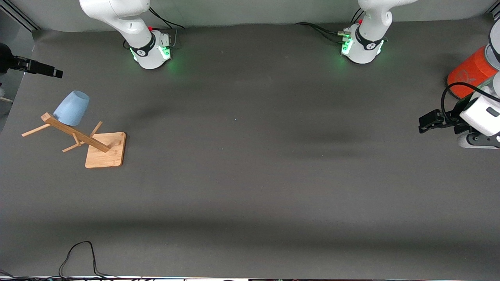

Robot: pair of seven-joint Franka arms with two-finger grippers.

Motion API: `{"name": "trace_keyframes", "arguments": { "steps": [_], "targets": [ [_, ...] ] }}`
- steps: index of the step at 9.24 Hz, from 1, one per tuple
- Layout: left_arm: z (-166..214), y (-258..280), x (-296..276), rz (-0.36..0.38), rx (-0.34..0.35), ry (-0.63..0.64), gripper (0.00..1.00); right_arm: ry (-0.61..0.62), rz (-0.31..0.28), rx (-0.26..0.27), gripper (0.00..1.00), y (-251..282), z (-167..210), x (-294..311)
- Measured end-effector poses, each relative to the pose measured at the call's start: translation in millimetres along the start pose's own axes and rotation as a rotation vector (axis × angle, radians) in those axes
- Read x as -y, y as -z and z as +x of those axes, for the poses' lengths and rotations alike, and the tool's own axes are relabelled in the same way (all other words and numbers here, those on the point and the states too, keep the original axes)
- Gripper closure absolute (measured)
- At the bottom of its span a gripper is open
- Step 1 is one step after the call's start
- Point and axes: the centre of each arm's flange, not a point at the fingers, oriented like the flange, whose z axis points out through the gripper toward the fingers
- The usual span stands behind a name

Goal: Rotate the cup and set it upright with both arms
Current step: 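Reach the right gripper to the blue cup on the mug tree, then grasp the blue cup and slide it off the wooden peg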

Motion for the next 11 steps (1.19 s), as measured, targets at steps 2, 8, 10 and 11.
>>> {"name": "trace_keyframes", "arguments": {
  "steps": [2, 8, 10, 11],
  "targets": [
    [-2, 3, 0, 0.002, -0.003, 0.000, 0.00, -0.055, 0.014, 0.061, 0.00, -26, 8, -8],
    [-2, 2, 0, 0.002, -0.001, 0.000, 0.00, -0.144, 0.087, 0.110, 0.00, -88, 53, -33],
    [-2, 2, 0, 0.002, -0.001, 0.000, 0.00, -0.171, 0.105, 0.110, 0.00, -105, 65, -42],
    [-2, 2, 0, 0.002, 0.000, -0.002, 0.00, -0.178, 0.107, 0.111, 0.00, -113, 69, -43]
  ]
}}
